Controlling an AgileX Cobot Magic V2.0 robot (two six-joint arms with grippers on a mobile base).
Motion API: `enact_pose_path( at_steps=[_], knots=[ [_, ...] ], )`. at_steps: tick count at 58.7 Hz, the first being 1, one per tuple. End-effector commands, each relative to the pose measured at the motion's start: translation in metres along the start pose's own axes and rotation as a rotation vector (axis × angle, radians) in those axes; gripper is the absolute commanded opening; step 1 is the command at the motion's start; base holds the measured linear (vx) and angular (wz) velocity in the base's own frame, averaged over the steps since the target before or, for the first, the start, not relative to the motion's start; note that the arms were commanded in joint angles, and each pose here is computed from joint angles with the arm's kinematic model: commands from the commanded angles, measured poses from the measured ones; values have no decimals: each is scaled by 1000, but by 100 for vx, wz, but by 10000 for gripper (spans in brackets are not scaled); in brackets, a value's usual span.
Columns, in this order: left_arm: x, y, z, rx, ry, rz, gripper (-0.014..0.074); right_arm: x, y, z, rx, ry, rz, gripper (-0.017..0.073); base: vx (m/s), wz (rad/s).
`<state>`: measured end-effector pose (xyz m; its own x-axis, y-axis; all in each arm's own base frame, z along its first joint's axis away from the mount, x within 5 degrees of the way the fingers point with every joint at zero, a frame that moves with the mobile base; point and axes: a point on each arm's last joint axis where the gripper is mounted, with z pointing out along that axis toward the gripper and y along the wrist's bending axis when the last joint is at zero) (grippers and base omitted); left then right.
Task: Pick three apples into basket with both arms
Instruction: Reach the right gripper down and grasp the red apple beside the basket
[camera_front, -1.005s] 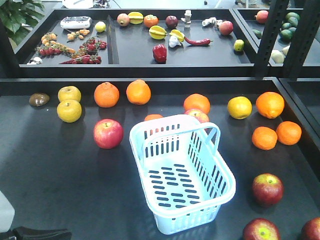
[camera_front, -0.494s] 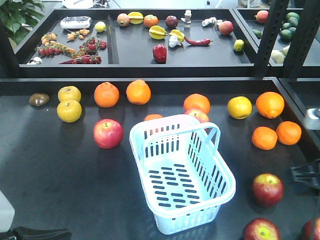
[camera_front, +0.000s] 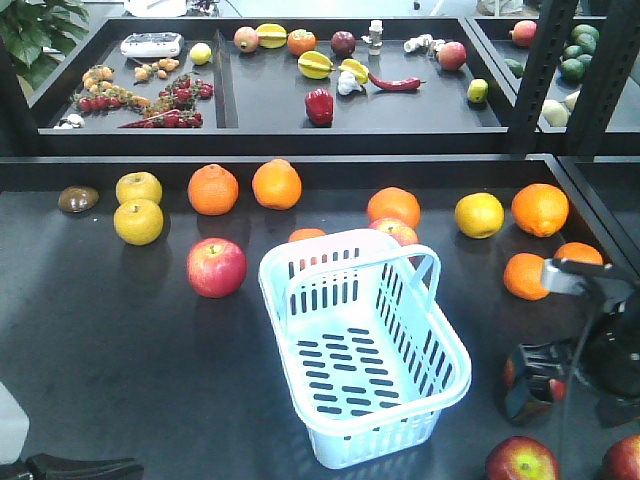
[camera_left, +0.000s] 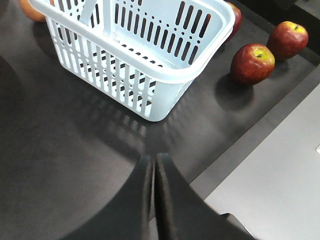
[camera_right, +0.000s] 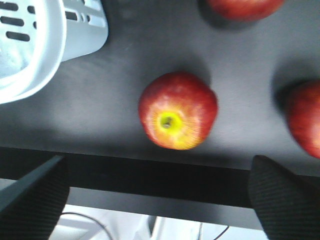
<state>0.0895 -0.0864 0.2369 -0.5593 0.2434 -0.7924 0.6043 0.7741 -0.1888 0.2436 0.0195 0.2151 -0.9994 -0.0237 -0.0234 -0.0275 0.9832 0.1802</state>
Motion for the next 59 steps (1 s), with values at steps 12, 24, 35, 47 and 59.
enact_pose_path(
  at_steps=[12, 24, 35, 47, 59],
  knots=[
    [-14, -2, -4, 13, -97, -25, -6, -20, 8, 26, 54, 23, -18, 654, 0, 0],
    [-14, -2, -4, 13, -97, -25, -6, -26, 2, 49, 79, 101, -15, 634, 0, 0],
    [-14, -2, -4, 13, -97, -25, -6, -28, 1, 64, 62, 141, -5, 618, 0, 0],
    [-14, -2, -4, 13, -96, -25, -6, -31, -1, 75, 68, 151, -2, 609, 0, 0],
    [-14, -2, -4, 13, -96, -25, -6, -31, -3, 84, 66, 190, 6, 596, 0, 0]
  ],
)
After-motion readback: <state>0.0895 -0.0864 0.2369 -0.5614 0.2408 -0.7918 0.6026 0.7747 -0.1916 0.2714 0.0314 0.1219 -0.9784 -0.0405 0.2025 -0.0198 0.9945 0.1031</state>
